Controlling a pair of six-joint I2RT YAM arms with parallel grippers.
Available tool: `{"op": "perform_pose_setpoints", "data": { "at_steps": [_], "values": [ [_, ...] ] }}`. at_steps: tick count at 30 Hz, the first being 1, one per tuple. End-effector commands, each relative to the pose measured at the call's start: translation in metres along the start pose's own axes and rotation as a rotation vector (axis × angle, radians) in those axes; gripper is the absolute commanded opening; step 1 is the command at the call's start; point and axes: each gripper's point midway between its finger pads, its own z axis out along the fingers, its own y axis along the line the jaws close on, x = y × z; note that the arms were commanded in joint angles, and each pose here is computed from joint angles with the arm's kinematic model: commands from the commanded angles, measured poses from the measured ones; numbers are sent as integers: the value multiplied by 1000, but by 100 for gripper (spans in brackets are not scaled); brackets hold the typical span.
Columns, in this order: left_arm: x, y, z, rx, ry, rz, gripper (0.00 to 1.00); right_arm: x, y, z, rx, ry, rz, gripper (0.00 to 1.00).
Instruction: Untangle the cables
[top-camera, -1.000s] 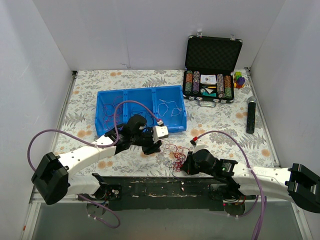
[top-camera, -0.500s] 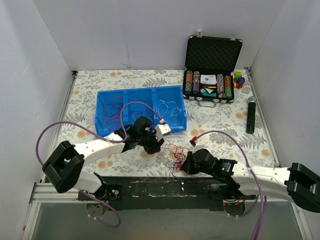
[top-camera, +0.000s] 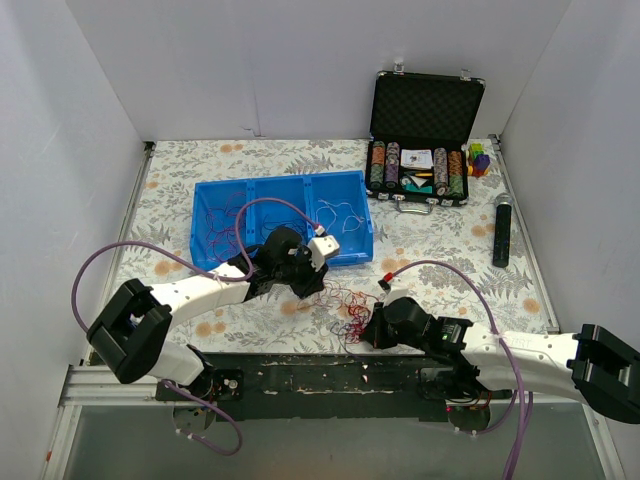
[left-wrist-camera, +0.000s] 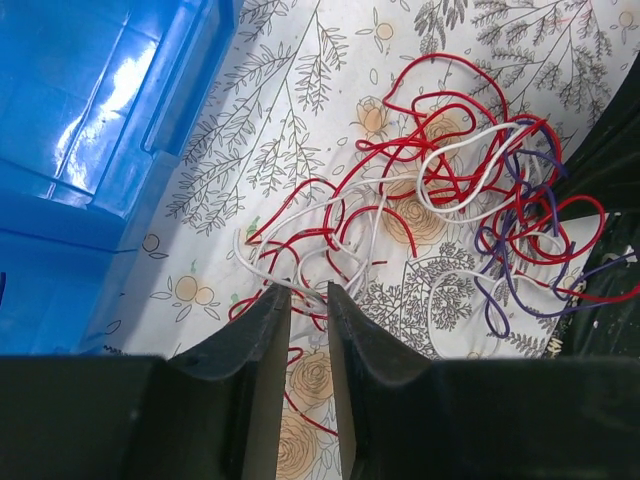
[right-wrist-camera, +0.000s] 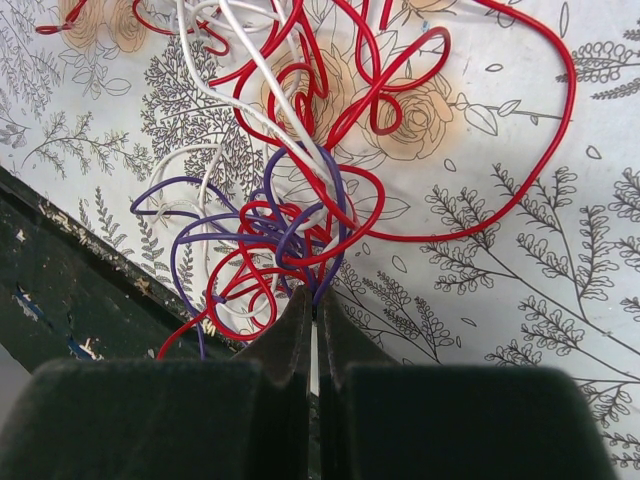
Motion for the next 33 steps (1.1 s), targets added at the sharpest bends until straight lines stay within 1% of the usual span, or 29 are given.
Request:
{"op": "perform_pose_setpoints", "data": {
  "at_steps": [1, 2, 4, 7, 11, 14, 17, 19, 24, 26, 31, 33],
  "values": [
    [-24, -5, -2, 33, -73, 18, 17, 34, -46, -5, 164, 121, -61, 1],
    [-25, -7, -2, 48, -75, 19, 13, 34, -46, -5, 163, 122, -60, 1],
    [-31, -12, -2, 78, -90, 44, 1, 35, -46, -5, 164, 127, -65, 1],
    [-54, -17, -8, 115, -120, 77, 0, 34, -45, -4, 163, 127, -66, 1],
    [-119, -24, -34, 137, -228, 140, 0, 37, -47, -3, 169, 138, -74, 1],
    [-177, -34, -70, 149, -345, 218, 0, 38, -47, -2, 170, 142, -73, 1],
    [-228, -38, -108, 108, -459, 292, 0, 38, -47, -2, 165, 141, -68, 1],
    [-264, -41, -140, 68, -550, 364, 0, 38, -47, -2, 159, 137, -65, 1],
    [-339, -46, -212, -57, -751, 507, 0, 40, -47, -2, 161, 146, -66, 1],
    [-362, -48, -237, -99, -815, 534, 0, 41, -47, -1, 163, 151, -67, 1],
    [-401, -61, -293, -176, -947, 629, 0, 43, -48, -3, 163, 160, -57, 1],
    [-420, -66, -322, -231, -1021, 668, 0, 43, -49, -3, 162, 154, -50, 1]
  ]
}}
